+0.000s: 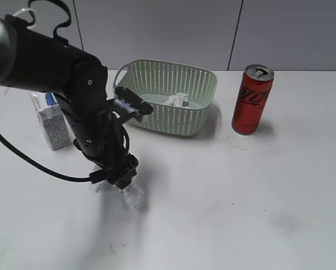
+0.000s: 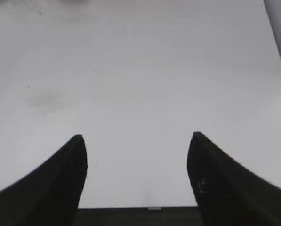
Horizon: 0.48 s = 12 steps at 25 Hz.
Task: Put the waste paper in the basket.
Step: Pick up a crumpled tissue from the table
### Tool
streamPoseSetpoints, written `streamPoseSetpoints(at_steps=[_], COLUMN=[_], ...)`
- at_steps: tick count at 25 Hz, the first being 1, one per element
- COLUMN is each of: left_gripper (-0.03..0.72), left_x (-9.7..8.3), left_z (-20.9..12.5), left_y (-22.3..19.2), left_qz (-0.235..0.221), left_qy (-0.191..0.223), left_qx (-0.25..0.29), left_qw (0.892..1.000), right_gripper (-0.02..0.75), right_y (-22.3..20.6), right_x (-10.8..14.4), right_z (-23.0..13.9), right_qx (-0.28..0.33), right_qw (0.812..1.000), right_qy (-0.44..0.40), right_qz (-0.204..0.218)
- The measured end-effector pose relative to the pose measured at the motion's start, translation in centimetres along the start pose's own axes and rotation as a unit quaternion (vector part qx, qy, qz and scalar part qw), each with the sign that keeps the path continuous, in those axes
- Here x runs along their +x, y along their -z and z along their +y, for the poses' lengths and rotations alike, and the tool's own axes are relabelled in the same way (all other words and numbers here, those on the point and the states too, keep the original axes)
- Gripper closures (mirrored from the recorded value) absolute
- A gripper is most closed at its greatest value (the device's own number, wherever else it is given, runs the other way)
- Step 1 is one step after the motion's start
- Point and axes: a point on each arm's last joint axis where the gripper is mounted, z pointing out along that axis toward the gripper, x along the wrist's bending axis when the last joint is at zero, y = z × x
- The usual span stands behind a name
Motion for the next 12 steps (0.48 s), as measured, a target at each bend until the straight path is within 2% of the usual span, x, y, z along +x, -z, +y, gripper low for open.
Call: streamPoseSetpoints(at_steps=[6,12], left_gripper=[0.095,0.100], left_x=[0.2,0.2], left_z=[0.0,0.1], left_y=[-2.1,-2.4], left_qz=[0.001,0.000], left_qy=[-0.003,-0.002], left_qx=[0.010,0.014], left_qw=[1.000,1.000], right_gripper=[0.230,0.230], right_y=[1.6,1.4], right_x=[0.3,0.2], right_z=[-1.1,-1.2], right_qx=[-0.070,-0.090], right_qw=[0.997,0.996], right_qy=[0.005,0.020], right_qz=[-0.009,-0.012])
